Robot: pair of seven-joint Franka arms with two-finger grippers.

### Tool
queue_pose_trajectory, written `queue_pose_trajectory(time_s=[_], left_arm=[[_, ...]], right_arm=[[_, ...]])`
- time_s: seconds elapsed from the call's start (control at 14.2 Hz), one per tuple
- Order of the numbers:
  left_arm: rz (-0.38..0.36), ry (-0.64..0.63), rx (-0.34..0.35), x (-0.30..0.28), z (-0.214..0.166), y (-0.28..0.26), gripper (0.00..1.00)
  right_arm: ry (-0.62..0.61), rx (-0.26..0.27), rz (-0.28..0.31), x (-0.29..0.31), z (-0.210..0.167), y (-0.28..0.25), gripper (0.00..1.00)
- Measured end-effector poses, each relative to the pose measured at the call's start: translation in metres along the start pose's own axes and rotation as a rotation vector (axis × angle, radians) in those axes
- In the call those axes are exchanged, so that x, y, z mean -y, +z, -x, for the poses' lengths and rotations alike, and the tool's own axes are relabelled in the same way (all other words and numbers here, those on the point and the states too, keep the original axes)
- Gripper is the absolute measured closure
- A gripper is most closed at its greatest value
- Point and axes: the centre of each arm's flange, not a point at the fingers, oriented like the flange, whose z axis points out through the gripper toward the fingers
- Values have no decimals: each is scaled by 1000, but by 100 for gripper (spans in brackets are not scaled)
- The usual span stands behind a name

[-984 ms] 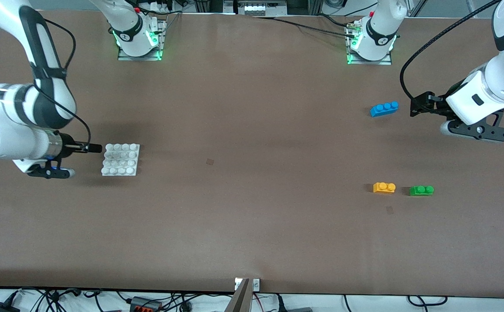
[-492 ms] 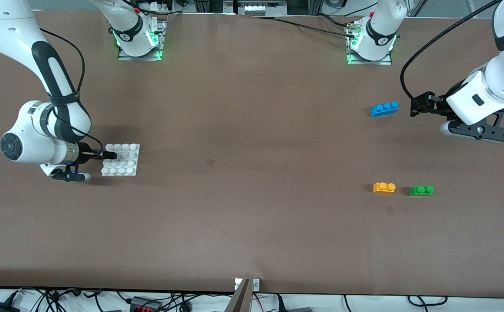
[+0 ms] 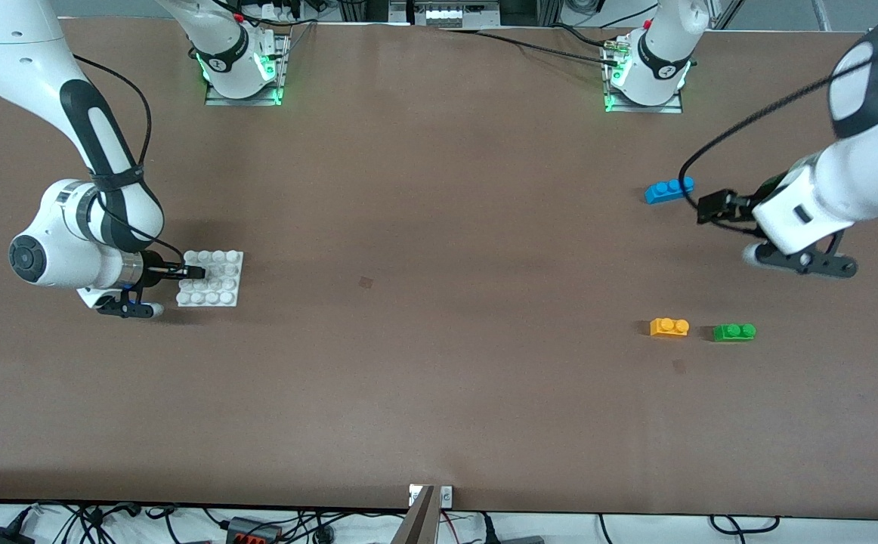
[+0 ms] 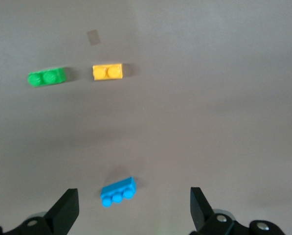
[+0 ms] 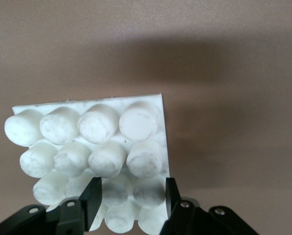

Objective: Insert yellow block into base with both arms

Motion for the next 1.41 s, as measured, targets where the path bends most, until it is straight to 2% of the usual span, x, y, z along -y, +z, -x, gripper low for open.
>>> queue_pose_trajectory(time_s=[0.14, 0.35, 0.56, 0.77, 1.05, 1.41], left_arm=[[-2, -2, -7, 2, -32, 43, 0], [-6, -9, -36, 8, -68, 103, 0], [-13, 12, -91, 14, -83, 149, 0], [-19, 39, -117, 22, -88, 178, 0], [-28, 72, -142, 40, -96, 200, 0], [-52, 99, -174, 71, -107, 231, 0]], right_arm=[[-3, -6, 0, 0, -1, -4, 52], [-14, -4, 2, 4, -1, -2, 52], [-60, 3, 10, 33, -1, 2, 52], [-104, 10, -14, 88, 0, 12, 52], [-92, 23, -111, 167, 1, 30, 52], [-35, 15, -90, 310, 15, 52, 52]])
